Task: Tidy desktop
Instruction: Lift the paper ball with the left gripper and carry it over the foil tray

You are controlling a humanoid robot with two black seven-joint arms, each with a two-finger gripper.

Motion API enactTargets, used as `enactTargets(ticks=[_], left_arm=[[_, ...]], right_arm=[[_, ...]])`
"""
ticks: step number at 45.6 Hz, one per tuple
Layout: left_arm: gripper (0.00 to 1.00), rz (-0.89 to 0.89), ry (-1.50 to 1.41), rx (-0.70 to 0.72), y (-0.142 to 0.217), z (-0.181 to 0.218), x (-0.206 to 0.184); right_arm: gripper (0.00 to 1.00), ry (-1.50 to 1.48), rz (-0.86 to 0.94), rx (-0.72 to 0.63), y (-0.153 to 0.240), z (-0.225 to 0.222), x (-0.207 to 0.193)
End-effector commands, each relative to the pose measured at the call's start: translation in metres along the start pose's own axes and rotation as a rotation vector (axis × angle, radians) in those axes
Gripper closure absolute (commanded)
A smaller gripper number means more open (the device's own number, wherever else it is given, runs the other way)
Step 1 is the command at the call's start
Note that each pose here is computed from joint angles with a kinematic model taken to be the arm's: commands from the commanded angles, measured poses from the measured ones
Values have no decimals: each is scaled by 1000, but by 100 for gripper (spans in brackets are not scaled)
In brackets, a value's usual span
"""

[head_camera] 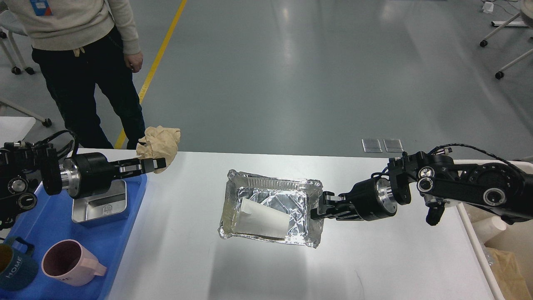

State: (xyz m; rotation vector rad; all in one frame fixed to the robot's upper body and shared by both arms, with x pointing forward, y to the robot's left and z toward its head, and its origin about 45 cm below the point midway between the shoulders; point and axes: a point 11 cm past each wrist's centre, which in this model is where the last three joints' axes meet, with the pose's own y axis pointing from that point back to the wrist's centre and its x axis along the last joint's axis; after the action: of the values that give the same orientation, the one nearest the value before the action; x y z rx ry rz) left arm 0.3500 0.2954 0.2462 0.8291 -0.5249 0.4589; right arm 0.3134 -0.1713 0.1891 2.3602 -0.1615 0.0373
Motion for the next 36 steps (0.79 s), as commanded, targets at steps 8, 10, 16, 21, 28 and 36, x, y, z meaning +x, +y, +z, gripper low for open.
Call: enactTargets(ticks=[8,10,16,21,28,36], left_arm=[[100,-53,-132,-156,-36,76,24],[100,-70,-152,-180,-43,89,23],[100,-110,-211,-249,-61,125,22],[100,-138,-263,-304,-71,157,22],[100,-186,-290,-345,-82,177,9],[100,-262,-296,-376,-86,189,-9]], right_arm=[[100,-1,0,-3,1,1,0],[100,-1,-2,-4,0,1,-1],[100,-1,-8,-8,-2,3,-2],[100,6,-21,-3,-8,-1,-5],[100,8,-27,-2,-10,-2,-6],[100,5,-20,-4,-8,-1,-4]])
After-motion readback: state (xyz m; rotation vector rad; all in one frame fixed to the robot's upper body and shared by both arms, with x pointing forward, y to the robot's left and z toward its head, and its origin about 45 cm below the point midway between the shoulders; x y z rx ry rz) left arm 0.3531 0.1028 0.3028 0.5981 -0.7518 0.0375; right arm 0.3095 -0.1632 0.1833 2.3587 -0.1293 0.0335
